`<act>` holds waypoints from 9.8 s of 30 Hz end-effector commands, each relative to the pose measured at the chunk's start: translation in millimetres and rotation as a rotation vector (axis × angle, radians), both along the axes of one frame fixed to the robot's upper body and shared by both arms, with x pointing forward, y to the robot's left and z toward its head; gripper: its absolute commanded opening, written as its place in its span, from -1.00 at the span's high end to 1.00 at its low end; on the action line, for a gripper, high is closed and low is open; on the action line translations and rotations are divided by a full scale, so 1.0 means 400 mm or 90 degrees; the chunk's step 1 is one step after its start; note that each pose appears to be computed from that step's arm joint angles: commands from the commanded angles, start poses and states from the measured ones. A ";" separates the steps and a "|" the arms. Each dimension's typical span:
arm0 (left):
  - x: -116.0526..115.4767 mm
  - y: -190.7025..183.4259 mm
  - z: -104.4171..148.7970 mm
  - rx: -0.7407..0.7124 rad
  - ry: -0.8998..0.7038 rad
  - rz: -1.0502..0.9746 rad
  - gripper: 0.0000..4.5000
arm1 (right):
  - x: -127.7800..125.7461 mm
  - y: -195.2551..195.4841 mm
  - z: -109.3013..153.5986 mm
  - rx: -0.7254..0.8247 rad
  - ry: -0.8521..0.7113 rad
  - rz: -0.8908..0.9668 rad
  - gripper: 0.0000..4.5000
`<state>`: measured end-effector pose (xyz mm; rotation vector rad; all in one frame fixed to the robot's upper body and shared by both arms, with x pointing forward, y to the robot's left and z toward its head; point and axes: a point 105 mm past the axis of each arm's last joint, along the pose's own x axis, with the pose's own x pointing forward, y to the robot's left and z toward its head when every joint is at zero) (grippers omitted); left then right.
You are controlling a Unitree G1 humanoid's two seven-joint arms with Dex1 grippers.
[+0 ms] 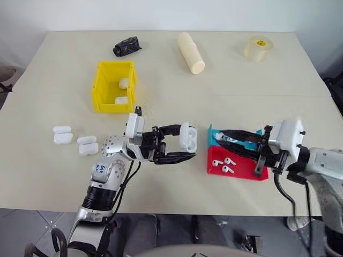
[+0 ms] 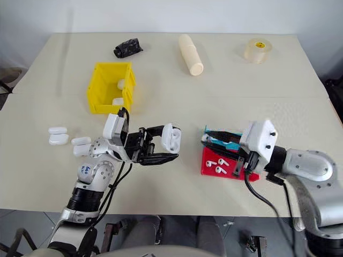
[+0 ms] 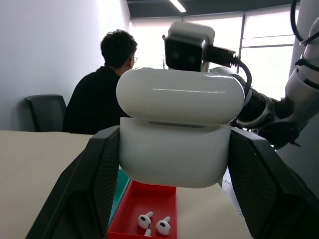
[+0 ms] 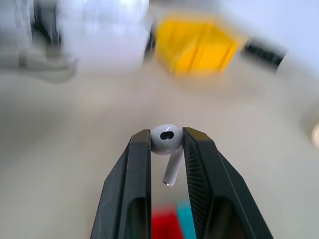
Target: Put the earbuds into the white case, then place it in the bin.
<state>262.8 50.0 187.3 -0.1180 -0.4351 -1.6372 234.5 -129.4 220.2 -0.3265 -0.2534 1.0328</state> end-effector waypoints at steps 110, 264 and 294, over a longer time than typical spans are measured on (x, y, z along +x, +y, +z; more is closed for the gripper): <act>-0.021 -0.008 -0.017 -0.021 -0.001 0.005 -0.26 | -0.064 -0.163 -0.127 -0.181 0.259 -0.114 -0.99; -0.041 -0.035 0.065 -0.042 0.024 -0.060 -0.26 | -0.026 0.171 -0.056 0.331 0.101 0.086 0.77; -0.035 -0.033 0.058 -0.045 0.015 -0.048 -0.26 | -0.040 0.064 0.014 0.330 0.104 0.078 -0.99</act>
